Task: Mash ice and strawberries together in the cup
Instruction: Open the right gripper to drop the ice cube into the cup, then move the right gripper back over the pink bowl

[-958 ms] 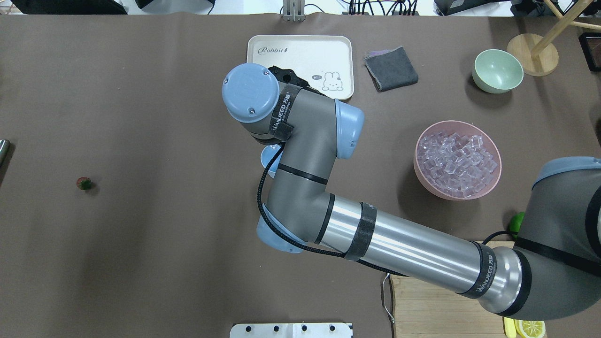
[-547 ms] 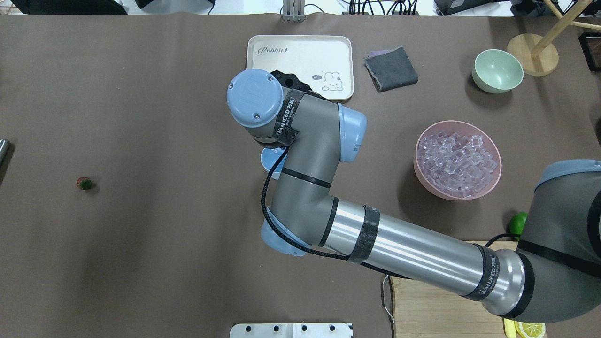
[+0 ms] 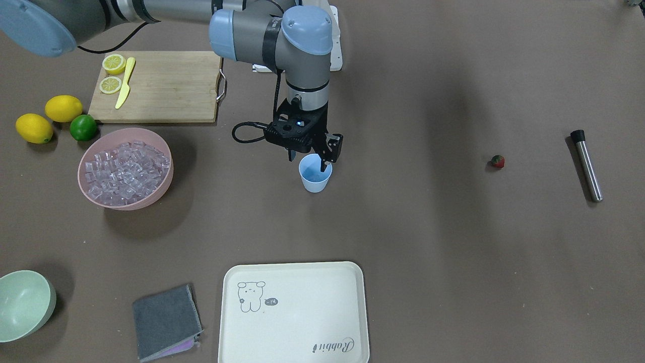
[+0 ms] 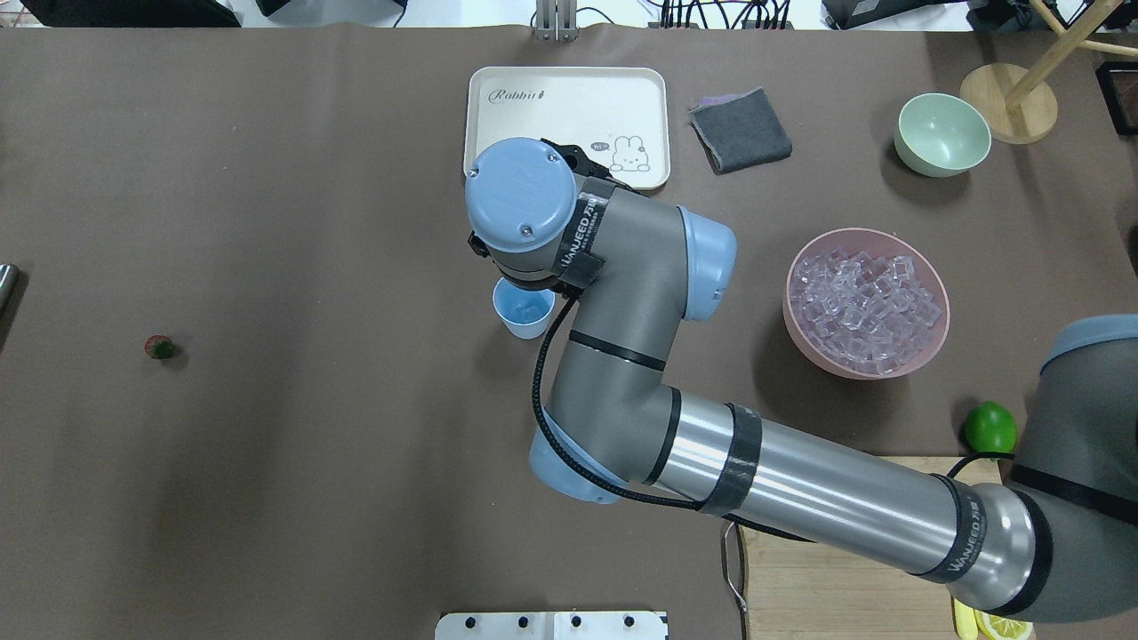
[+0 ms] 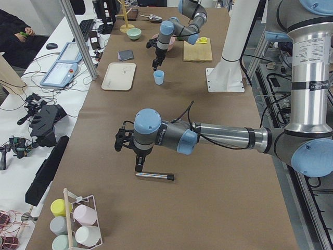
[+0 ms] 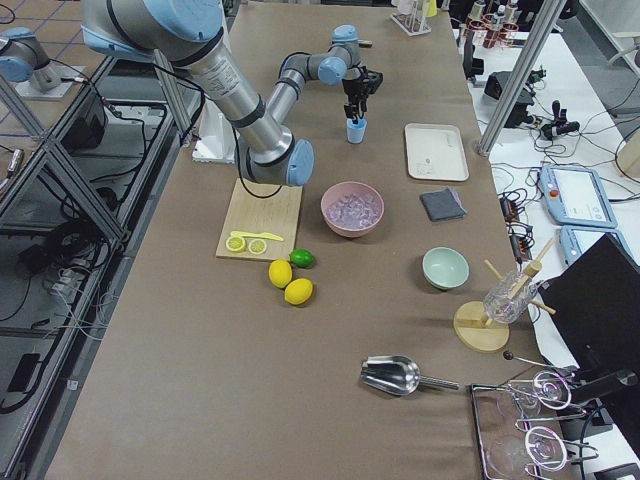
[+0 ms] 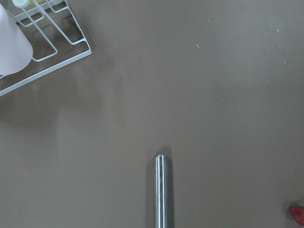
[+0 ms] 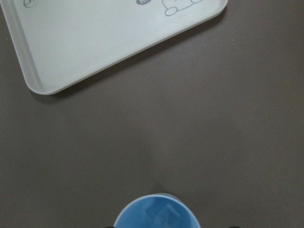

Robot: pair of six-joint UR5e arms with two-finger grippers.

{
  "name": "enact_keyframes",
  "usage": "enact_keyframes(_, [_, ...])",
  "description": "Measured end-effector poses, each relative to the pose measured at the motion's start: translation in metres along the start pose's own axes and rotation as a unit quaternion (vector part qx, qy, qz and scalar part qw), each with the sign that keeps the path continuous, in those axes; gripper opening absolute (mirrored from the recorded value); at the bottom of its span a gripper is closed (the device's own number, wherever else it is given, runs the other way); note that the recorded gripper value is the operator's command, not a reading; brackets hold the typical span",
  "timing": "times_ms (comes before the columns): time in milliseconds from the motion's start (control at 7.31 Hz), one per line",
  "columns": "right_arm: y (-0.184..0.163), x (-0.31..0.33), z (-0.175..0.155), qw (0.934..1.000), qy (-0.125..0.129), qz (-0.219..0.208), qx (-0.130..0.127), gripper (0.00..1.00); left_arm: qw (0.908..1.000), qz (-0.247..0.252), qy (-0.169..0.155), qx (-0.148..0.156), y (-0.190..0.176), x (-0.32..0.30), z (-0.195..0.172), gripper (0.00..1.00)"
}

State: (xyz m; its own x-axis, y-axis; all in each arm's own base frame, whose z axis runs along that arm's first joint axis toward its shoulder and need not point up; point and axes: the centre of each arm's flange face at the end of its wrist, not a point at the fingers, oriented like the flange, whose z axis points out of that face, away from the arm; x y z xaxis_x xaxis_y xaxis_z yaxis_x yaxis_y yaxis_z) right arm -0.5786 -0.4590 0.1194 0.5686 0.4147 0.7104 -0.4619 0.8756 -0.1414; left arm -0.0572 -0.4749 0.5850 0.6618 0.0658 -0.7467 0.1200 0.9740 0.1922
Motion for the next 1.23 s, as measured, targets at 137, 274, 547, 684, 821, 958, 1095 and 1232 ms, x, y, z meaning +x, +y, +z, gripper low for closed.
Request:
enact_keyframes(137, [-0.010, 0.021, -0.006, 0.9999, -0.004, -0.013, -0.004, 0.99, 1.0000, 0.001, 0.000, 0.001, 0.000, 0.001, -0.001, 0.98])
enact_keyframes(274, [-0.025, 0.051, -0.011, 0.9995, -0.005, -0.031, -0.006, 0.99, 1.0000, 0.001, 0.000, 0.001, 0.000, 0.002, -0.002, 0.98])
enact_keyframes(547, [-0.057, 0.115, -0.017, 0.9963, 0.001, -0.086, -0.008, 0.99, 1.0000, 0.000, 0.001, 0.002, 0.001, 0.003, -0.003, 0.98])
enact_keyframes(684, [-0.069, 0.150, -0.018, 0.9929, 0.007, -0.119, -0.007, 0.99, 1.0000, 0.000, 0.001, 0.002, 0.001, 0.003, -0.003, 0.98])
enact_keyframes(821, [-0.080, 0.187, -0.020, 0.9890, 0.017, -0.147, -0.004, 0.99, 1.0000, 0.000, 0.001, 0.002, 0.002, 0.003, -0.003, 0.98])
enact_keyframes(958, [-0.090, 0.221, -0.020, 0.9848, 0.030, -0.171, -0.005, 0.99, 1.0000, 0.000, 0.001, 0.003, 0.002, 0.004, -0.004, 0.98])
enact_keyframes(1095, [-0.103, 0.252, -0.016, 0.9797, 0.048, -0.194, -0.009, 0.99, 1.0000, 0.000, 0.001, 0.003, 0.001, 0.004, -0.004, 0.98])
enact_keyframes(1232, [-0.113, 0.277, -0.009, 0.9742, 0.066, -0.215, -0.015, 0.99, 1.0000, -0.001, 0.001, 0.003, 0.001, 0.004, -0.004, 0.98])
